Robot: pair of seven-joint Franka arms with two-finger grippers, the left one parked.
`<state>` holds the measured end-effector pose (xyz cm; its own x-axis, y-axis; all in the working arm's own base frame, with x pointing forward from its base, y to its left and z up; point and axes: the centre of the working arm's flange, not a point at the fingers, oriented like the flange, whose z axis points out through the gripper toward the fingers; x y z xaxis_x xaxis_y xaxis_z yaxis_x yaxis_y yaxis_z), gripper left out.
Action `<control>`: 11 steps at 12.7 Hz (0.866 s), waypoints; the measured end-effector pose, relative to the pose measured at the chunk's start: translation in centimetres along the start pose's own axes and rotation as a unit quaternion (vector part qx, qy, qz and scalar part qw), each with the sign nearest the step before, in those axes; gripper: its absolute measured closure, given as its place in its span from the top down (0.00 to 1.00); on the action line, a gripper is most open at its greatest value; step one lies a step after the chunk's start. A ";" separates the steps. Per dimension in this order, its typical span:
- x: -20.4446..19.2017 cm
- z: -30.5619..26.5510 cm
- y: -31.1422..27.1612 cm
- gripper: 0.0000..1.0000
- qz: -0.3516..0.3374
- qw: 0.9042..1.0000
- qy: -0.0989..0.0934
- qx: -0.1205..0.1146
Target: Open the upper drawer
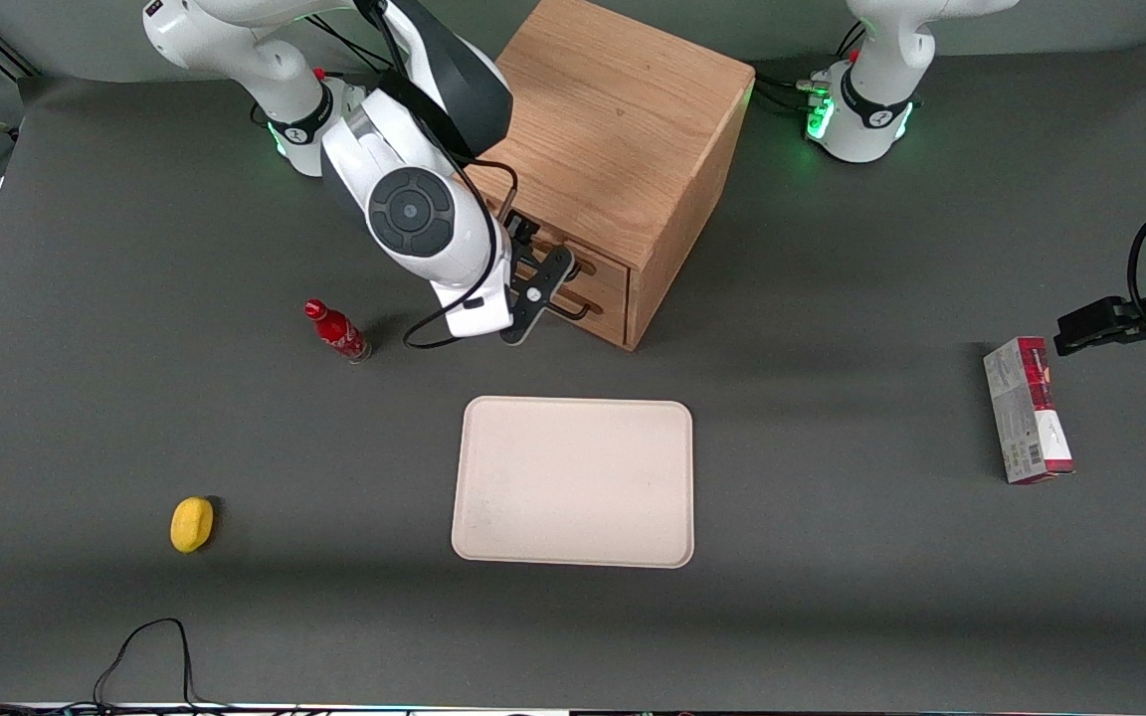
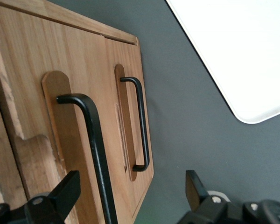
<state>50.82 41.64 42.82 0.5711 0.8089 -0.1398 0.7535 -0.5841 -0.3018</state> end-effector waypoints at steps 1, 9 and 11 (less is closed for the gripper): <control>0.1 0.3 0.1 1.00 0.001 1.000 -0.001 0.002; 0.1 2.7 0.8 1.00 -0.004 1.000 -0.015 0.006; 0.0 3.8 1.2 1.00 -0.009 1.000 -0.019 0.007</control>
<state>50.48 41.19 38.92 0.5439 0.8217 -0.1701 0.7587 -0.5681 -0.3186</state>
